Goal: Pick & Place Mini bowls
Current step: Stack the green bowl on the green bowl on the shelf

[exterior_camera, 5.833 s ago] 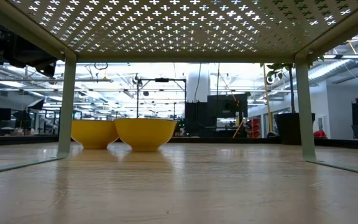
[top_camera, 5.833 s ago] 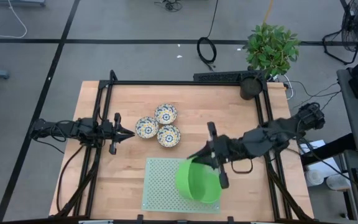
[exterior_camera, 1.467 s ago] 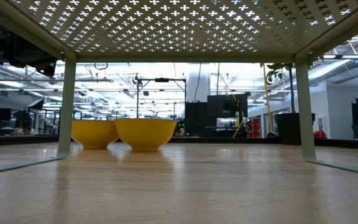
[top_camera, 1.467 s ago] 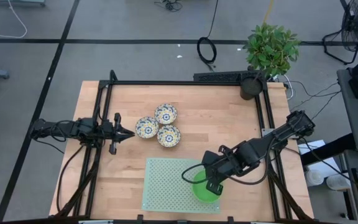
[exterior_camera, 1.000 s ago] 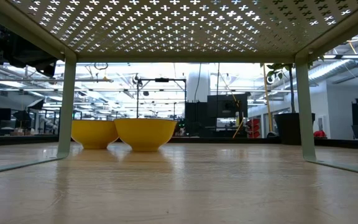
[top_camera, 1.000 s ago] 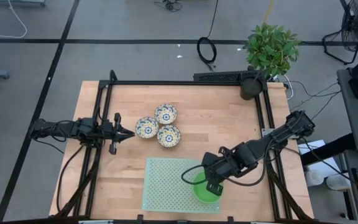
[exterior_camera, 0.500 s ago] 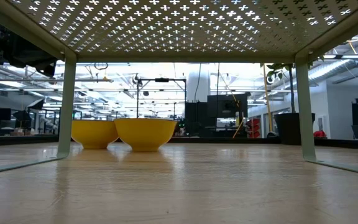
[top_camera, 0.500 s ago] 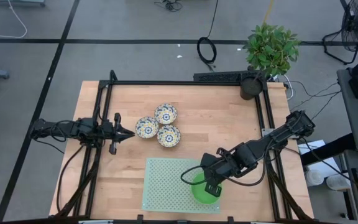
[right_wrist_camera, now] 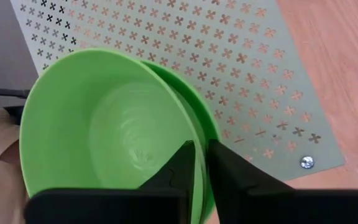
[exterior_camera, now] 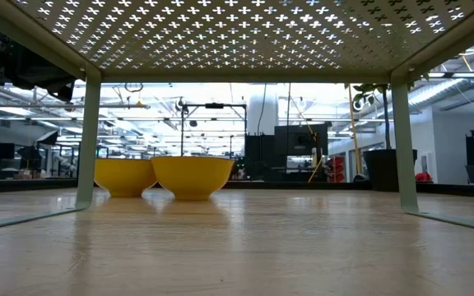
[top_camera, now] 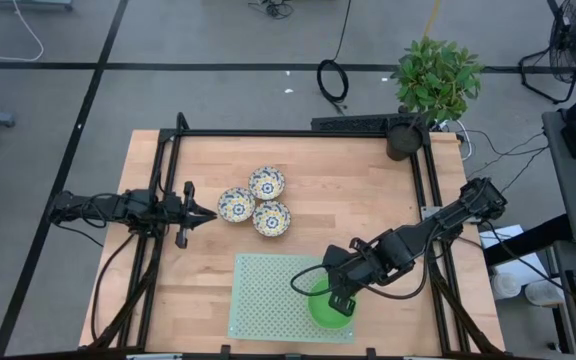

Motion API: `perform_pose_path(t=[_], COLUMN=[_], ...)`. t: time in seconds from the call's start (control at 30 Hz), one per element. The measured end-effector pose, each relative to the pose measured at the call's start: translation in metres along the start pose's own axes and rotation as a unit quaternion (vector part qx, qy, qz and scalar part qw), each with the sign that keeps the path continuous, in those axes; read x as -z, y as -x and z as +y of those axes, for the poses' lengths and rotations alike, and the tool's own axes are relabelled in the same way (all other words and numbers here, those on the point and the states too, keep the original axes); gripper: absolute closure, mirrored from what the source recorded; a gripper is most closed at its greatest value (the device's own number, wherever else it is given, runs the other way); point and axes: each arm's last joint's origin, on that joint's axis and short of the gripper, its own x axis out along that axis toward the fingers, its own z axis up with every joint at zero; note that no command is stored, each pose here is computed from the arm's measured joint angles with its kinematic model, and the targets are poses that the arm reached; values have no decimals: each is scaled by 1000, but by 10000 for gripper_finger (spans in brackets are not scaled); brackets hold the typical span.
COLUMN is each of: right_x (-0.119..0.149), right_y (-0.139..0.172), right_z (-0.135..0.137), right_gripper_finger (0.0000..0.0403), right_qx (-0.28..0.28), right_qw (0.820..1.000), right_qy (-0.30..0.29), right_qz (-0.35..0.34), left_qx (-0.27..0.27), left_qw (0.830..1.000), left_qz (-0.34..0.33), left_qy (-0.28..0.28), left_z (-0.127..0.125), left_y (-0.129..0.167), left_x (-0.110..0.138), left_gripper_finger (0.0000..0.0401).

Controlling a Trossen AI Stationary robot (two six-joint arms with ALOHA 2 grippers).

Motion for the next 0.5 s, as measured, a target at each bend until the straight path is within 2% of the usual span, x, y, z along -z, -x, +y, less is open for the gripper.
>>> perform_pose_path(t=[0.3,0.5], right_x=[-4,-8], right_y=[0,12], right_z=[1,-2], right_gripper_finger=[340,330], right_qx=[-13,-35], right_qw=[1000,999], right_qy=[-4,-26], right_qz=[-10,-26], left_qx=[0,0], left_qw=[1000,1000], left_qz=[0,0], left_qy=[0,0], left_z=[0,0], left_y=[0,0], left_x=[0,0], left_gripper_finger=[364,364])
